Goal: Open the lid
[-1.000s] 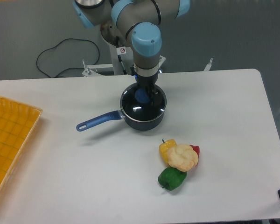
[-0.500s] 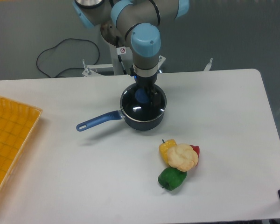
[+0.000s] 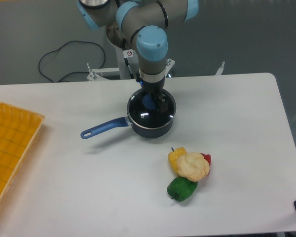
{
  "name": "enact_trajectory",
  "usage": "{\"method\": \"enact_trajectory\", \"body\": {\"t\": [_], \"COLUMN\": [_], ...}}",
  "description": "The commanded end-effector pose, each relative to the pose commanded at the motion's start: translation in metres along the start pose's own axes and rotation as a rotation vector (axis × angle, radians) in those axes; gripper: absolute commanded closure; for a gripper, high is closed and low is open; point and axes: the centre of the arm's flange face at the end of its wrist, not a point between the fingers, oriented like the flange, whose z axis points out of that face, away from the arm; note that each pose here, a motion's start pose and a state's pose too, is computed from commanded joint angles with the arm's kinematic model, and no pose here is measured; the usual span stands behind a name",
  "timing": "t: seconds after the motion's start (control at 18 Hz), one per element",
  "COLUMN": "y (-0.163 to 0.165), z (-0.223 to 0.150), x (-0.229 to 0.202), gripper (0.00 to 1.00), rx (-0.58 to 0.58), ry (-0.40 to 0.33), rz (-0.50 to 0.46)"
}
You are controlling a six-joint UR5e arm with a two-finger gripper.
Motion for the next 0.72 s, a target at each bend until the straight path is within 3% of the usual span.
{"method": "enact_trajectory", "body": {"t": [0.72], "y": [-0.0007], "z": [0.0], "x": [0.0002], "gripper": [0.47], "rx": [0.0], "ry": [0.0], "rz": [0.002]}}
